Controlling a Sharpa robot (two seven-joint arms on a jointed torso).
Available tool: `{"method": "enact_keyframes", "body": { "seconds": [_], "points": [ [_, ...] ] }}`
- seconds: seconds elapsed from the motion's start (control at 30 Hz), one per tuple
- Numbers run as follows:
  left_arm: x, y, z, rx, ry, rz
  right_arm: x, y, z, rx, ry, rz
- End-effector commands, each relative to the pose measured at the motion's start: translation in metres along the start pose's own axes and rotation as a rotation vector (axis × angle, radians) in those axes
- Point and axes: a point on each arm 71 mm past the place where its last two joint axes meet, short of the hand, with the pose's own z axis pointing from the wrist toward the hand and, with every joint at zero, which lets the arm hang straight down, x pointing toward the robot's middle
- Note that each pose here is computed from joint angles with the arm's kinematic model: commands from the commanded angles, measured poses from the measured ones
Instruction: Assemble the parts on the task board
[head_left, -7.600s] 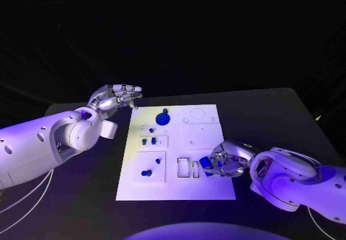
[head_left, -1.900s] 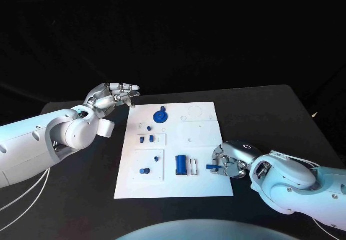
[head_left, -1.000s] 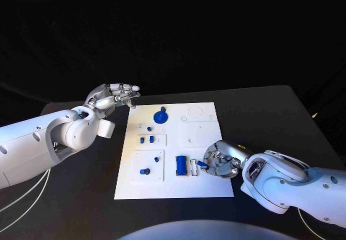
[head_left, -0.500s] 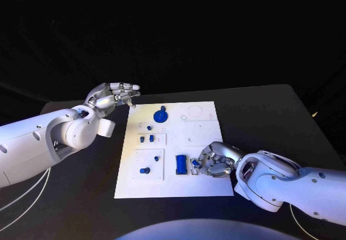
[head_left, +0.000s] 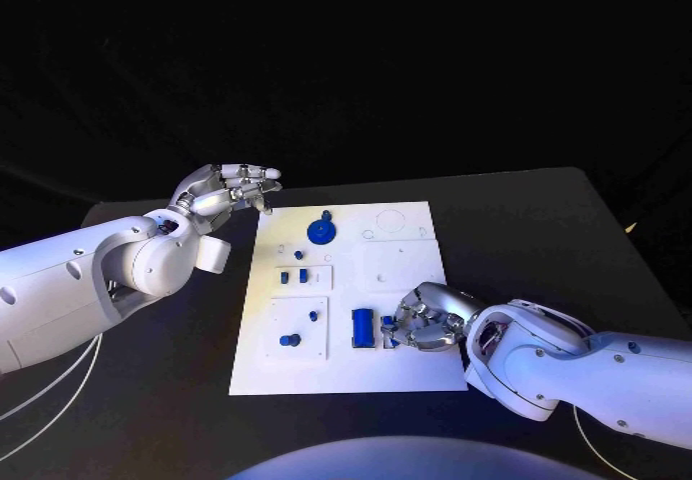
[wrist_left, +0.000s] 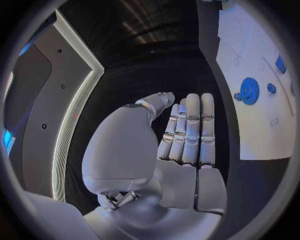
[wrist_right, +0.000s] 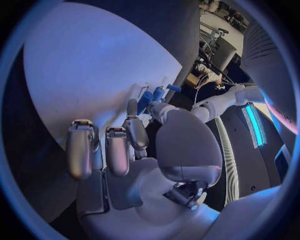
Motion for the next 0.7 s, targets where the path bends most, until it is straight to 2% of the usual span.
{"method": "enact_keyframes", "body": {
  "seconds": [0.03,0.7],
  "points": [
    [0.0028,-0.0008,0.0003,0.006,0.020,-0.005,0.0014,0.0000,0.0005,0.007,0.007,-0.014],
    [0.0021,-0.0008,-0.0002,0.004,0.018,-0.005,0.0021,0.0002,0.0024,0.007,0.010,-0.033]
  ]
}}
